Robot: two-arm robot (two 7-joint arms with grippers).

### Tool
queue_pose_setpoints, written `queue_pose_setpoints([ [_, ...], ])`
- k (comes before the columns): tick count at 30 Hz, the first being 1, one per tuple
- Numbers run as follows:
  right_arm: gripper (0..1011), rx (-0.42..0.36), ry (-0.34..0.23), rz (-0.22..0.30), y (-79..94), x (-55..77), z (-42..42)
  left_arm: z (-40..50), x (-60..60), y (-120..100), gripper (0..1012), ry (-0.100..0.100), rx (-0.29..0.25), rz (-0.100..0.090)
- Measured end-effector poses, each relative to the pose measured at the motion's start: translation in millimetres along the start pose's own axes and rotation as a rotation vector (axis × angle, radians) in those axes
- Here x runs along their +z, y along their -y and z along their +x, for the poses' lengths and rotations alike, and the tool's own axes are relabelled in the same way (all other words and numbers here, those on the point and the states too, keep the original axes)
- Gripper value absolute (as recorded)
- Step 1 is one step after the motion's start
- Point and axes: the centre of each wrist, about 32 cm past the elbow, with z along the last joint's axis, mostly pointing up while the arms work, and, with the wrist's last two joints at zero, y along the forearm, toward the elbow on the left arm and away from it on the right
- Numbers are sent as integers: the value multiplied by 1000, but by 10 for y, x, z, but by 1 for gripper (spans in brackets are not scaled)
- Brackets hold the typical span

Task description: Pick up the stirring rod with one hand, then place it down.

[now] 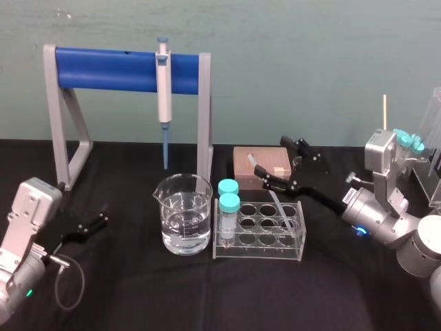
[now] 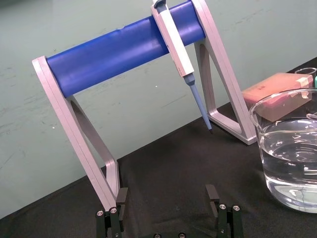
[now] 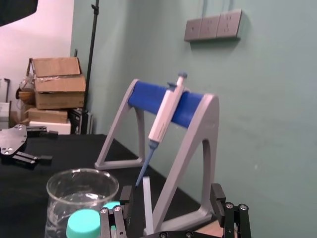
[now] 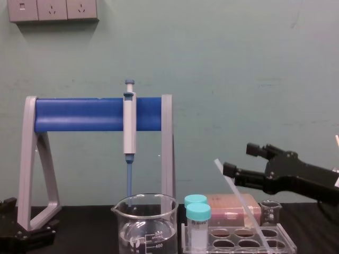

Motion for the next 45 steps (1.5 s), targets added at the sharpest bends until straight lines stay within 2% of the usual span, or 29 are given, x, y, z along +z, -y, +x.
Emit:
queue_pose_setpoints([
  [5,1000,-31,79,34,2,160,-55,0,0,0,1000,0,0,0],
  [6,1000,-31,79,34,2,160,-55,0,0,0,1000,0,0,0],
  [11,1000,-98,167,66,56,292,-121,0,0,0,1001,0,0,0],
  [15,1000,-162,192,71,119,359,-153,0,0,0,1000,0,0,0],
  [18,1000,-228,160,43,186,368,-169,0,0,0,1000,0,0,0],
  [21,1000,-290,98,6,247,349,-181,0,0,0,1000,0,0,0],
  [23,1000,-333,31,-21,287,316,-192,0,0,0,1000,0,0,0],
  [26,1000,-368,-32,-42,313,286,-206,0,0,0,1000,0,0,0],
  [30,1000,-411,-148,-82,341,223,-253,0,0,0,1000,0,0,0],
  [39,1000,-423,-221,-147,314,172,-267,0,0,0,1000,0,0,0],
  [45,1000,-428,-234,-162,292,165,-267,0,0,0,1000,0,0,0],
])
